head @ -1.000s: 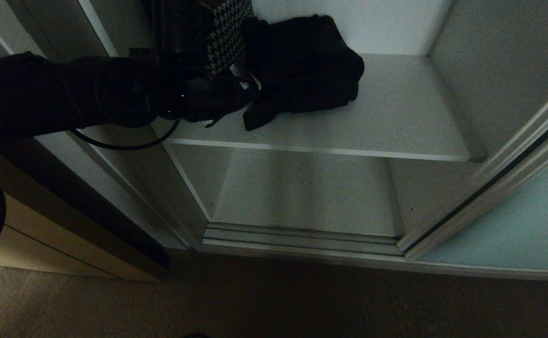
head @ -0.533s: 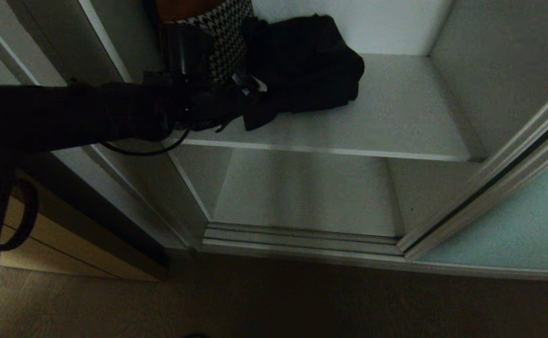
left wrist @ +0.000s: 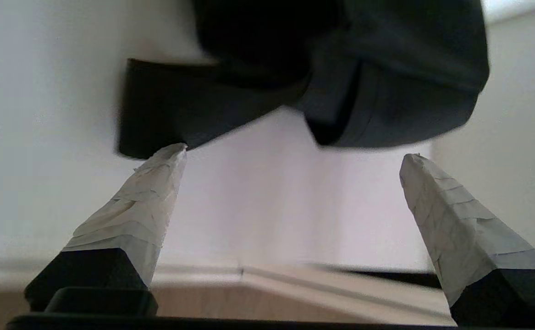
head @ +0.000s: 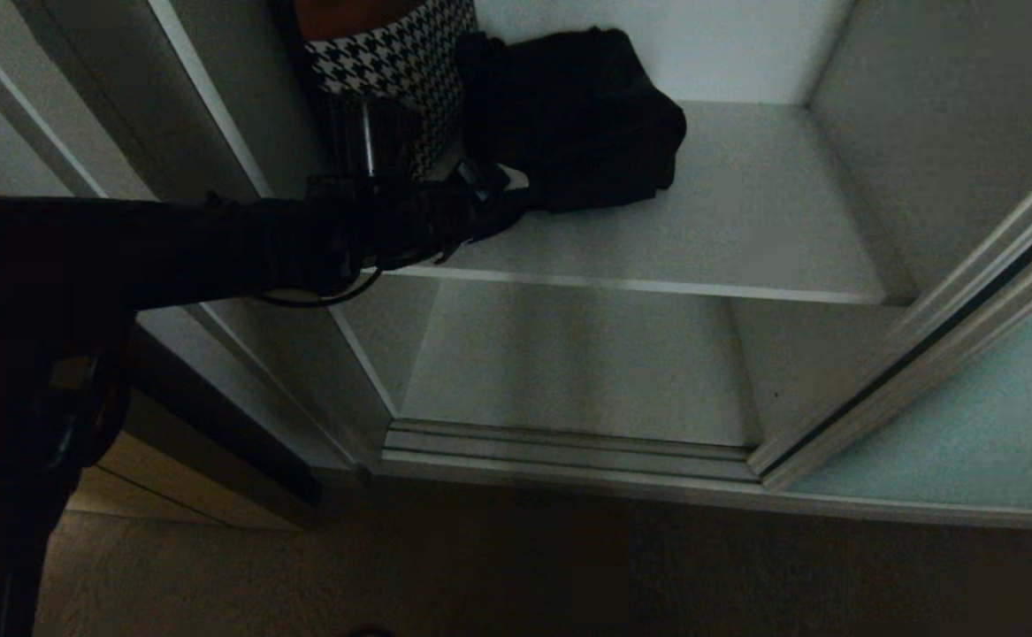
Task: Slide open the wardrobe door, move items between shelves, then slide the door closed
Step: Place the bag on the lower shelf
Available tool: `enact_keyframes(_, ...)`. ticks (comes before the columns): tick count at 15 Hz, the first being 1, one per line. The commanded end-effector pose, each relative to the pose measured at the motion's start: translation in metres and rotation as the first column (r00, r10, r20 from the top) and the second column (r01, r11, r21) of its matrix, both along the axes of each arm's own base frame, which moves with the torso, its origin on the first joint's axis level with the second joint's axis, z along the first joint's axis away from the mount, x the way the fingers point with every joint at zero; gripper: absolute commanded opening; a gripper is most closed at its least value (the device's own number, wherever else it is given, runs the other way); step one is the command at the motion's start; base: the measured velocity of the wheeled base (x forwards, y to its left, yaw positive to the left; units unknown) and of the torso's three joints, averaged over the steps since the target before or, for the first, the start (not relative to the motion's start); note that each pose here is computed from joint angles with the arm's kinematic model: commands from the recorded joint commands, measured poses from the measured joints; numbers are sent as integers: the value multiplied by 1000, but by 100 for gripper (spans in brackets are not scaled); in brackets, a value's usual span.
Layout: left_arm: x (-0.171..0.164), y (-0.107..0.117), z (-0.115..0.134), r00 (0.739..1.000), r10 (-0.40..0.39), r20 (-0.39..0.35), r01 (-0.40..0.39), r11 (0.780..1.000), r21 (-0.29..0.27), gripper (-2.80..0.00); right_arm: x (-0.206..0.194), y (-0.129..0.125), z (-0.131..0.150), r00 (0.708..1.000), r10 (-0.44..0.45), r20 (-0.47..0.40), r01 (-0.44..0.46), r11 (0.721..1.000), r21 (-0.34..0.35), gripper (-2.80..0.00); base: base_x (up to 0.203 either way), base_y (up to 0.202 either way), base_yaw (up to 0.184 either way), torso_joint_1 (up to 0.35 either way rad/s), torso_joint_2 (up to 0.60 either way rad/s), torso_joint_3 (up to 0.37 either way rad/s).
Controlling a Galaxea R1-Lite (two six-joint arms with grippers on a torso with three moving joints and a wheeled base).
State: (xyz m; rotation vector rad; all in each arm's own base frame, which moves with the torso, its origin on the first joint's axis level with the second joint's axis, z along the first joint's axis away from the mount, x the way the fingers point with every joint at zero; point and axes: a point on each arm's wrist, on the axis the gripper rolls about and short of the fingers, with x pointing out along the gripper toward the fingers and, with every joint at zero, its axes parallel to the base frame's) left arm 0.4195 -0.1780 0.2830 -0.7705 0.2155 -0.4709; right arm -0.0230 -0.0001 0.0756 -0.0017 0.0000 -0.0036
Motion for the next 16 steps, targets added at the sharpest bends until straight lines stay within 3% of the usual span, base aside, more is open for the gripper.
enact_keyframes(1,9,0,-10,1000,8,1,-8,1000,-2,0,0,0,0,1000,1,0,-1,1000,0,-280,0,0,0,0,0,0)
enact_keyframes(4,-6,6,10,999,8,33,-7,1000,-19,0,0,0,0,1000,1,0,-1,1000,0,-280,0,0,0,0,0,0)
enact_keyframes(8,-8,-6,2,999,-18,28,18,1000,10,0,0,0,0,1000,1,2,-1,1000,0,-280,0,0,0,0,0,0)
enact_keyframes(11,1,-10,-10,999,34,8,-34,999,16,0,0,0,0,1000,1,0,-1,1000,0,-280,0,0,0,0,0,0)
enact_keyframes(16,-3,-18,-4,999,27,35,-28,1000,6,0,0,0,0,1000,1,0,-1,1000,0,-280,0,0,0,0,0,0)
